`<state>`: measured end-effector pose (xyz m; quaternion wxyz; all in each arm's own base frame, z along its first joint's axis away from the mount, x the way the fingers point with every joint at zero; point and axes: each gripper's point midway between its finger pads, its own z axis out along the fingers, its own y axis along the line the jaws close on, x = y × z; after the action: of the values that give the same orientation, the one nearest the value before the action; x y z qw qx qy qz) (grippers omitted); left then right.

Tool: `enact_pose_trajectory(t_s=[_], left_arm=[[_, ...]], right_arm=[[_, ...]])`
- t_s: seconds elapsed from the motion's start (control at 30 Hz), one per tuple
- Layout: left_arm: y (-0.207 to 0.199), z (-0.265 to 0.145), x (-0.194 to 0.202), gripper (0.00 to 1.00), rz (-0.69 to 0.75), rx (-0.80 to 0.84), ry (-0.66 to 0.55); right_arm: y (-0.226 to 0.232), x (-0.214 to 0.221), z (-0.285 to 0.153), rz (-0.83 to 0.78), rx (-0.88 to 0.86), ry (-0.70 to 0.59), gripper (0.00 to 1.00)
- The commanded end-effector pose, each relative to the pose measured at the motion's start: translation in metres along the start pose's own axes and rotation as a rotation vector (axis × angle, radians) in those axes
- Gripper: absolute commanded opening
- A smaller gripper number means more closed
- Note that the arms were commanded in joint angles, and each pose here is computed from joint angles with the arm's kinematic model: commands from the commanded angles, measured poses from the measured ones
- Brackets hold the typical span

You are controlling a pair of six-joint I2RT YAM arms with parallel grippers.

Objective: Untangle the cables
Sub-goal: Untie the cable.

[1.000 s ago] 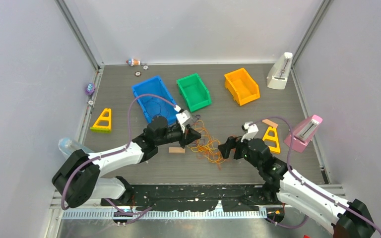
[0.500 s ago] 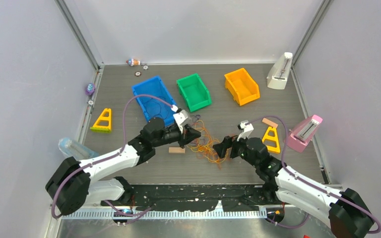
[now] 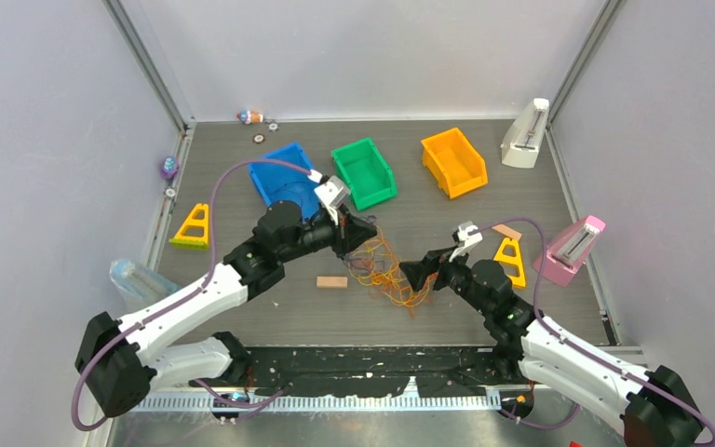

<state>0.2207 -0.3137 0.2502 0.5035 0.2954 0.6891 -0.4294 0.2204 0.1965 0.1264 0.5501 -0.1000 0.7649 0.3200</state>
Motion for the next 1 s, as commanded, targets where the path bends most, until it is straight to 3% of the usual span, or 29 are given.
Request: enact_pose_trajectory(t_s=[0.0,0.1,0.17,0.2,0.27,0.3,0.4,0.5,0.63,0.83,0.97], left_arm=[[-0.004,0.001,-0.028,0.0,-0.01,-0.028,0.001],[-0.01,0.004,-0.051,0.0,0.019,-0.024,0.007],[-0.004,0.007,-0.045,0.0,0.016,-0.051,0.053],[0.0,0.01,-0.04,0.07,0.011,-0.064,0.075],[0.007,0.018,-0.021,0.41,-0.005,-0.075,0.132],[0.011,0.021,-0.011,0.53,-0.019,-0.083,0.159],[0.015,0.032,0.022,0.69,-0.068,-0.084,0.226],[0.013,0.041,0.054,0.72,-0.055,-0.079,0.295],[0.01,0.051,0.085,0.73,-0.043,-0.075,0.368],[0.015,0.05,0.093,0.73,-0.033,-0.092,0.37],[0.018,0.044,0.09,0.73,0.0,-0.107,0.355]], right_arm=[[0.006,-0.03,0.003,-0.036,-0.013,-0.119,0.95],[0.016,-0.037,0.006,-0.038,-0.068,-0.16,0.95],[0.015,-0.032,0.01,-0.042,-0.064,-0.132,0.95],[0.01,-0.026,0.014,-0.044,-0.025,-0.077,0.96],[-0.004,-0.022,0.016,-0.05,0.07,-0.005,0.98],[-0.01,-0.02,0.015,-0.027,0.114,0.009,0.99],[-0.039,-0.017,0.002,0.001,0.296,0.044,0.92],[-0.053,-0.006,-0.012,0.045,0.39,0.109,0.86],[-0.077,0.03,-0.032,0.117,0.559,0.307,0.9],[-0.088,0.048,-0.016,0.169,0.594,0.374,0.82],[-0.093,0.045,-0.003,0.149,0.612,0.379,0.64]])
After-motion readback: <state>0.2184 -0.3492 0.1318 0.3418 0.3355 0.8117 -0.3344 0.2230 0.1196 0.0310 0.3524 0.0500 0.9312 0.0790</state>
